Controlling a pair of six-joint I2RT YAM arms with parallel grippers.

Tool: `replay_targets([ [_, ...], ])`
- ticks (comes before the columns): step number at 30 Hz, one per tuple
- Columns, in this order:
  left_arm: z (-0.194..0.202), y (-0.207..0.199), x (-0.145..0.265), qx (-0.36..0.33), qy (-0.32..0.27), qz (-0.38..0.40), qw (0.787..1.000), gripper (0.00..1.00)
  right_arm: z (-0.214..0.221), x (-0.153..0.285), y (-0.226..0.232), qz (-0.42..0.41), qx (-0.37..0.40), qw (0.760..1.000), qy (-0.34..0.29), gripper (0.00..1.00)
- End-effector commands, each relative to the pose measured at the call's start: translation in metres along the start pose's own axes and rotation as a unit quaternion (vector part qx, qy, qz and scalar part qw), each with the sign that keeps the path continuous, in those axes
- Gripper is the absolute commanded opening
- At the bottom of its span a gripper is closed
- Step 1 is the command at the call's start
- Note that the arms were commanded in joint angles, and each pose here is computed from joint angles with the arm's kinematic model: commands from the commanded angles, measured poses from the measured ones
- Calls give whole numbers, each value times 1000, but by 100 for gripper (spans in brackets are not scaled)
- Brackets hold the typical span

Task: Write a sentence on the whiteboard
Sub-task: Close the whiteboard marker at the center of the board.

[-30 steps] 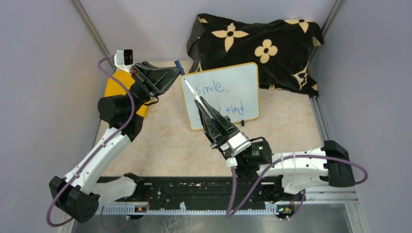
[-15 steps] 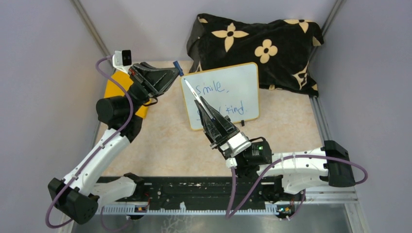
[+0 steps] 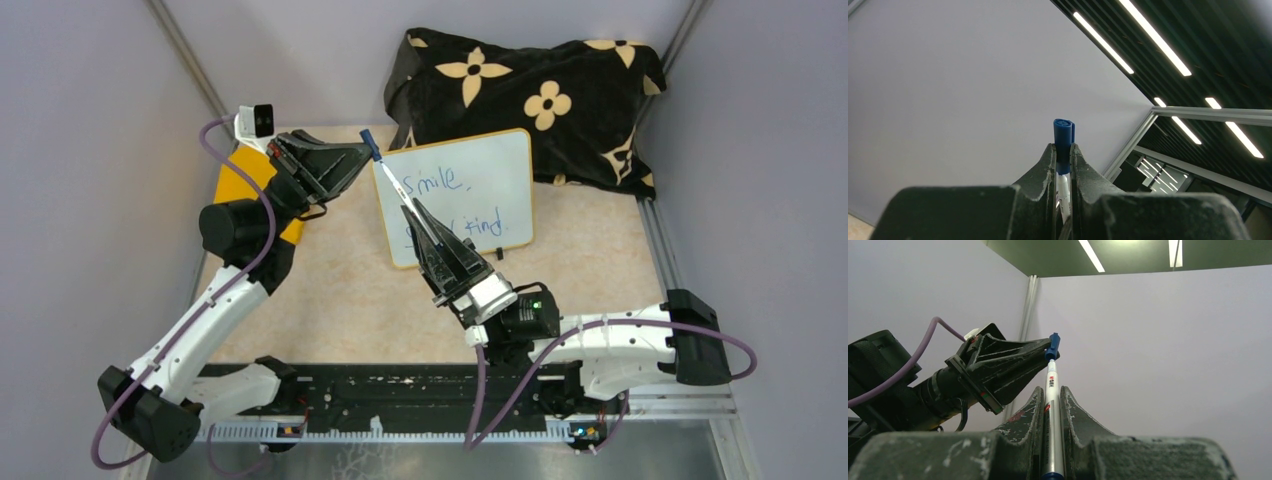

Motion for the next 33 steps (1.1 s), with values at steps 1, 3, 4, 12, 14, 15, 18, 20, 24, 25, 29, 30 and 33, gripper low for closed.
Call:
replay_targets([
  [1, 3, -11, 0, -15, 9, 16, 1000, 0, -10, -6, -9, 26, -15, 999, -12, 0],
  [3, 4, -11, 0, -14, 10, 16, 1000, 0, -10, -6, -10, 27, -15, 999, -12, 0],
  [4, 4, -11, 0, -14, 11, 16, 1000, 0, -10, -6, -10, 27, -14, 999, -12, 0],
  [12, 7, -11, 0, -12, 14, 16, 1000, 0, -10, -5, -10, 29, -13, 999, -12, 0],
  [14, 8, -11, 0, -10, 16, 16, 1000, 0, -10, -6, -11, 30, -13, 999, -12, 0],
  [15, 8, -11, 0, -10, 17, 16, 1000, 0, -10, -5, -10, 29, -12, 999, -11, 0],
  [18, 9, -10, -1, -8, 19, 16, 1000, 0, -10, -5, -10, 29, -11, 999, -11, 0],
  [20, 10, -10, 0, -7, 19, 16, 1000, 0, -9, -5, -10, 30, -10, 999, -10, 0],
  [24, 11, -8, 0, -5, 22, 13, 1000, 0, -9, -5, -10, 30, -10, 999, -10, 0],
  [25, 12, -8, 0, -5, 22, 13, 1000, 0, -9, -5, -10, 31, -10, 999, -11, 0],
  [29, 14, -4, 0, -3, 22, 10, 1000, 0, -9, -5, -11, 33, -9, 999, -10, 0],
  [30, 14, -2, -1, -2, 22, 7, 1000, 0, -9, -5, -11, 33, -9, 999, -10, 0],
  [33, 17, 6, -1, 5, 22, -1, 1000, 0, -9, -5, -11, 34, -9, 999, -10, 0],
])
Point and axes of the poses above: each gripper's point midway between its finger pads, its own x axis back along the fingers, its own y axis along the line the jaws close on, z = x × y, the point moved 6 cm from there along x, back along the fingers, and after that the axes turned 13 degrees about x, right-handed, at the moved point
